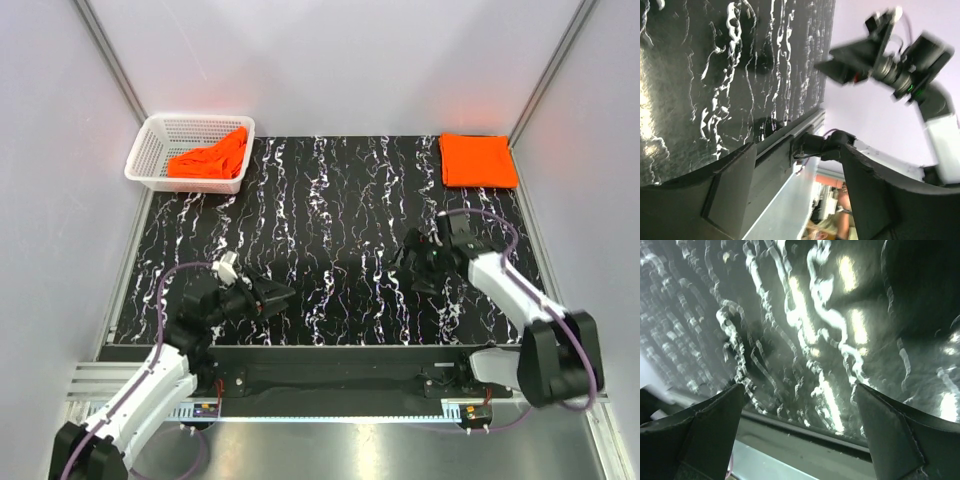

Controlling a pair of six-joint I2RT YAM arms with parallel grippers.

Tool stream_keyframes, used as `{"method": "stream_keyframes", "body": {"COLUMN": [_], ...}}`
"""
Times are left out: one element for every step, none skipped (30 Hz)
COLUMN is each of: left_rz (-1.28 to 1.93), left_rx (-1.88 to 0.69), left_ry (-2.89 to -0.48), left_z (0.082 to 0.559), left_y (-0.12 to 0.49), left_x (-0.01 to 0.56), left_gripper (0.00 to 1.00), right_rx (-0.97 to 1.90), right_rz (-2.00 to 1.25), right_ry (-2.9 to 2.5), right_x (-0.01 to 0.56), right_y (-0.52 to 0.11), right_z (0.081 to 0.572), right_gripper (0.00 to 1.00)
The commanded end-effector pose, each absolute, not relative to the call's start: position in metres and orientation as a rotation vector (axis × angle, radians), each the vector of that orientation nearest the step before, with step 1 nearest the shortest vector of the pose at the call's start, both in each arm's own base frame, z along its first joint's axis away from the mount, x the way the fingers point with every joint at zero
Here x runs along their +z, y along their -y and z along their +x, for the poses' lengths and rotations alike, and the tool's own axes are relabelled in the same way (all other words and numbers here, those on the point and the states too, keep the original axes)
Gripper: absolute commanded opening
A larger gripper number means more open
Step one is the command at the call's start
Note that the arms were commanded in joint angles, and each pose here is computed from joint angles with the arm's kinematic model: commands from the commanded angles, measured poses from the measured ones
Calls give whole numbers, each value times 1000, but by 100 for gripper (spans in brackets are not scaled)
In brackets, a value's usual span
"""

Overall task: Fold and stack the t-shirts
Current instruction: Reset both grippers

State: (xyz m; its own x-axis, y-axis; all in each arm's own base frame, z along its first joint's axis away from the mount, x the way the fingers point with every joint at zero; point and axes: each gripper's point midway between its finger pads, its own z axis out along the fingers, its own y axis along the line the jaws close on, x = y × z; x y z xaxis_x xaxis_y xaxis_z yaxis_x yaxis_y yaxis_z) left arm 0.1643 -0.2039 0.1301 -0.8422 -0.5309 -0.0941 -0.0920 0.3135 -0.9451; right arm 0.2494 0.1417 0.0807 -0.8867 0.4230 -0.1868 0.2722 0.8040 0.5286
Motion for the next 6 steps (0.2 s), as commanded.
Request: {"method": "stream_keyframes", "body": {"left_rz": [-593, -598, -575, -610, -607, -601], "left_rx": [-1683, -1703, -1736, -1763, -1791, -1824], "left_ry": [-2019, -1999, -1951, -1943, -1914, -1876], "left_z": [166, 164, 164, 159, 157, 155], "left_y": [203, 203, 203, 201, 200, 200], "left_x": [143, 142, 149, 139, 141, 141], "left_gripper": [73, 73, 74, 73, 73, 74], "right_rx": [927, 953, 990, 1063, 1108, 1173], "right_rz": [558, 562, 564, 581, 573, 553], "right_ry": [-2561, -2547, -2527, -2483, -2461, -2429], "right_x": [99, 98, 97, 99, 101, 107], "right_y": [-157, -157, -159, -163, -166, -171], "right_z": [238, 232, 227, 218, 214, 210], "right_gripper": [100, 100, 100, 100, 100, 100]}}
